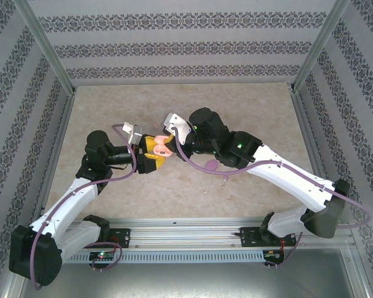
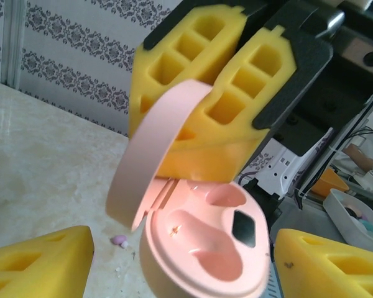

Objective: Insert wireless bluetooth earbuds into charging case

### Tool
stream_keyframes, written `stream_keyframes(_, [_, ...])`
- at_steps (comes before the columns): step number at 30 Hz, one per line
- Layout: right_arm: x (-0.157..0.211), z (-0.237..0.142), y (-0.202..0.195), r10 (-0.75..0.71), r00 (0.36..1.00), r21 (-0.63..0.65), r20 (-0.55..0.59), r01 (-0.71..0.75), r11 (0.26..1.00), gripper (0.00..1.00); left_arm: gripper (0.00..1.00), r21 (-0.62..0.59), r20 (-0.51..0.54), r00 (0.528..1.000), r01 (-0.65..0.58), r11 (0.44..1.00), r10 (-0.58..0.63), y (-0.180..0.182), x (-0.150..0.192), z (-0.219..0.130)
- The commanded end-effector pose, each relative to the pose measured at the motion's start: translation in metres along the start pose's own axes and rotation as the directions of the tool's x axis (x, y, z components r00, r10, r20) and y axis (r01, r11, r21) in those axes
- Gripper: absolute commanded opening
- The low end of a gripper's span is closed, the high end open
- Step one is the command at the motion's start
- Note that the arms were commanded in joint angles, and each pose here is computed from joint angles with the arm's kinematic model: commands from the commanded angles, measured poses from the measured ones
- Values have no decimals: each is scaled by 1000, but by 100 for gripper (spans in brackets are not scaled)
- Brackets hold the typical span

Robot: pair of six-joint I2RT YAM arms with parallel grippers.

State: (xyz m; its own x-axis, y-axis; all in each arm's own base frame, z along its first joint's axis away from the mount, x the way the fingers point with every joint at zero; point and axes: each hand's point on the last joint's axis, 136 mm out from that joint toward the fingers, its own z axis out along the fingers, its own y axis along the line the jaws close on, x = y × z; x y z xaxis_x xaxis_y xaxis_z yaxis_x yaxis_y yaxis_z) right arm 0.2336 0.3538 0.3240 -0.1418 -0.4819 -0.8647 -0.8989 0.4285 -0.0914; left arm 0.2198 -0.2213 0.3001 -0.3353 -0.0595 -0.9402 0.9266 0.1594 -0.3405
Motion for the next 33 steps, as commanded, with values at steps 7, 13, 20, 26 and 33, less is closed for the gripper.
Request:
stream_keyframes(7, [4,8,5,-20,1000,-15,-8,20,1000,1,66,55,42,996,-82,995,80,-10,-15,-2])
stream_keyframes(13, [2,7,6,-11,1000,-16,0,11,1000,1,50,82,27,997,-74,994,72,-11,-12,-1])
stream_keyframes(20, [4,8,6,2,1000,-17,-7,-3,1000,1,60,86,29,996,-83,993,81,-14,-10,-2])
stream_keyframes(26, [5,11,7,19,1000,-24,-18,-19,1000,1,60,100,23,997,-82,992,80,-15,-8,-2])
stream_keyframes(33, [6,14,8,33,999,-32,-21,-34,999,1,49,113,19,996,-86,990,85,-17,-7,-2])
